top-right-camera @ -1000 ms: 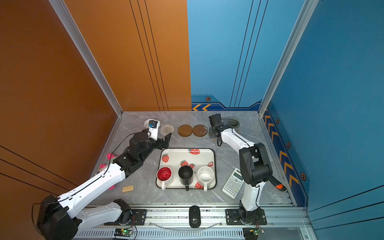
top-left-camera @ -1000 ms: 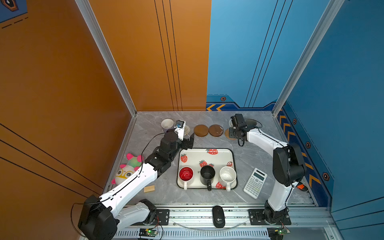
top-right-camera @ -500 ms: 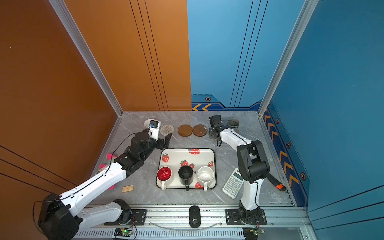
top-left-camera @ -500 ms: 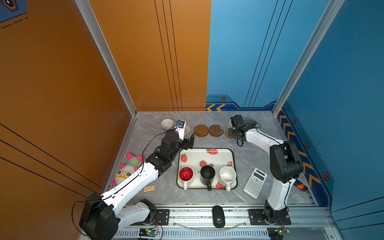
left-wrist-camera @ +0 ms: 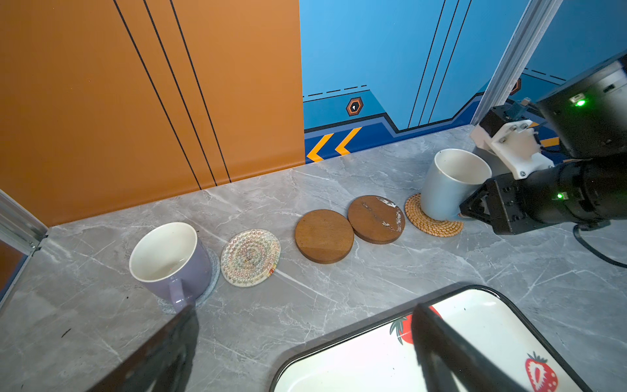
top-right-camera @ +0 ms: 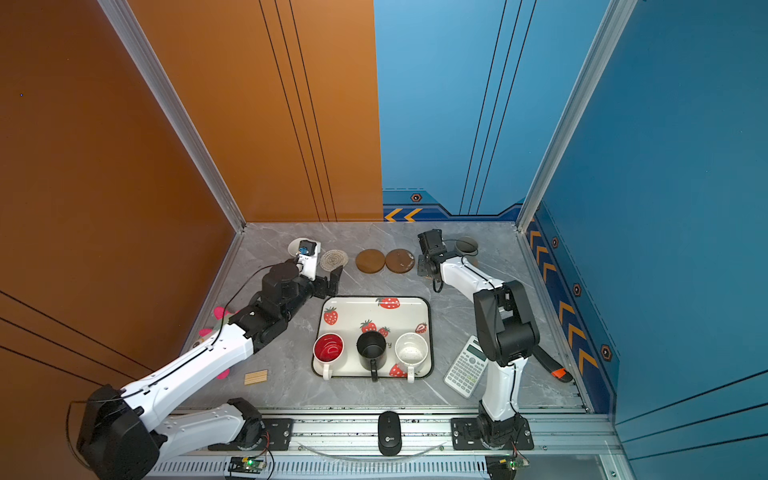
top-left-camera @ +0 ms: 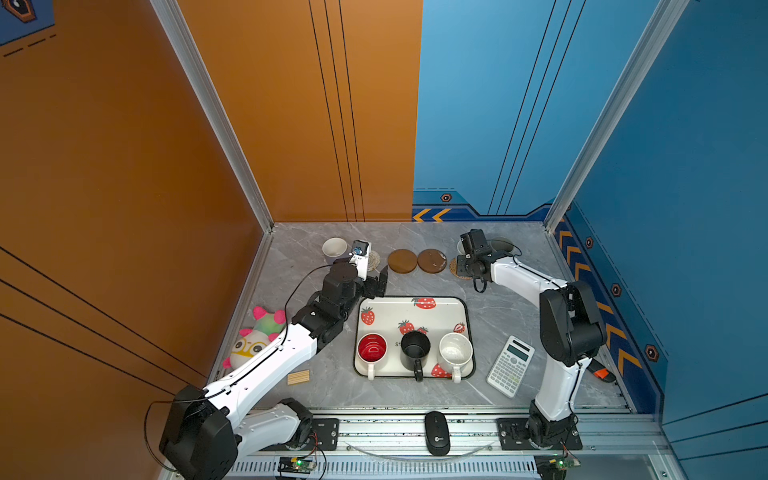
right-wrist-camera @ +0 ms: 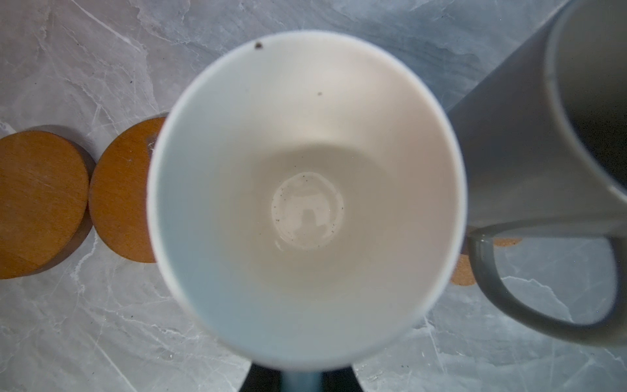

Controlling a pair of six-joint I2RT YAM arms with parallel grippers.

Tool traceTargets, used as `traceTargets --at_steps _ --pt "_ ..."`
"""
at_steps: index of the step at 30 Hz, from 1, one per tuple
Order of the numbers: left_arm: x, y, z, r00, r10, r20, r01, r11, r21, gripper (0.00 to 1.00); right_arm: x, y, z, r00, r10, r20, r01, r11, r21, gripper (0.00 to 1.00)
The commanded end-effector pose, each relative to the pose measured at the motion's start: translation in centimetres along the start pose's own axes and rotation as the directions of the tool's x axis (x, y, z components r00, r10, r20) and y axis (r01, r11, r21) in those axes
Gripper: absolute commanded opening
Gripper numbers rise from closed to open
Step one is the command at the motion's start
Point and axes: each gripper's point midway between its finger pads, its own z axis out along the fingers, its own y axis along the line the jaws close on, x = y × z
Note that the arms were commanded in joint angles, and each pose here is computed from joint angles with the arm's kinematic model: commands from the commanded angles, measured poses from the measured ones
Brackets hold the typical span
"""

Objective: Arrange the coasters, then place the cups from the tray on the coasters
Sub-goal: 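Lower the white mug onto the rattan coaster and open the right gripper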

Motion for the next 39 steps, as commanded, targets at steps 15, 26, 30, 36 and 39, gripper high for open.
traceTargets --at_steps 15,26,30,36,39 --pt "-0.3 0.3 0.1 1.000 -0.015 0.016 0.016 1.000 -0.009 0.98 -1.1 0.1 0.7 0.998 0.046 0.052 -0.046 0.999 -0.007 0.00" --pt "-0.5 0.3 0.0 1.000 -0.018 0.020 0.019 1.000 -0.008 0.98 -0.5 -0.1 1.0 0.998 0.053 0.041 -0.052 0.999 -0.003 0.00" --pt "-0.5 0.3 0.0 1.000 -0.018 0.022 0.019 1.000 -0.009 0.98 -0.4 0.0 1.2 0.998 0.055 0.039 -0.055 0.998 -0.004 0.00" --pt "-0.5 0.3 0.0 1.000 -0.018 0.021 0.018 1.000 -0.008 0.98 -0.4 -0.1 1.3 0.998 0.059 0.037 -0.059 0.998 -0.002 0.00" --pt "-0.5 0.3 -0.1 1.000 -0.020 0.023 0.020 1.000 -0.008 0.98 -0.3 -0.2 1.4 0.997 0.064 0.036 -0.064 0.998 -0.002 0.00"
